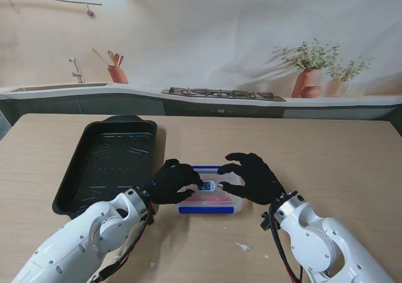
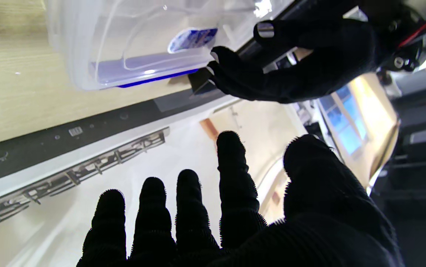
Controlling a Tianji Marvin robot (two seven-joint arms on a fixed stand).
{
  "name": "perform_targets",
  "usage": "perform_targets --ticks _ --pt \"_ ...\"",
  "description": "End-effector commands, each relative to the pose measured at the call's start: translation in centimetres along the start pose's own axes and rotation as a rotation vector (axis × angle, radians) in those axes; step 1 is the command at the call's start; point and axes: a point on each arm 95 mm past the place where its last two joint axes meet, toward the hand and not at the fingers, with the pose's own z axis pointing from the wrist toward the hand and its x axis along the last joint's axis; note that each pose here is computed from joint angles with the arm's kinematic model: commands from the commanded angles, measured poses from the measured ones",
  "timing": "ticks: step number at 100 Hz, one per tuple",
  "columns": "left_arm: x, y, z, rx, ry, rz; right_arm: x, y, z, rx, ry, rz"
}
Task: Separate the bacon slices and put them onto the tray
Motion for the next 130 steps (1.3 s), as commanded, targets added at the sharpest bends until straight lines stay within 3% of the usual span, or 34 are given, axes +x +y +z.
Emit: perform_targets --ticks 1,60,130 --pt "-0.1 0.5 0.0 -0.039 -0.006 0.007 0.4 -1.3 -0.7 0.045 0.0 0.017" --pt "-0.3 0.9 -0.5 -0.099 -0.021 0.049 1.0 -3.0 0.1 0.284 0.042 -0.019" --pt "-0.2 1.2 -0.3 -0.12 -0.016 0.046 0.4 -4.1 0.5 0.355 0.012 -0.038"
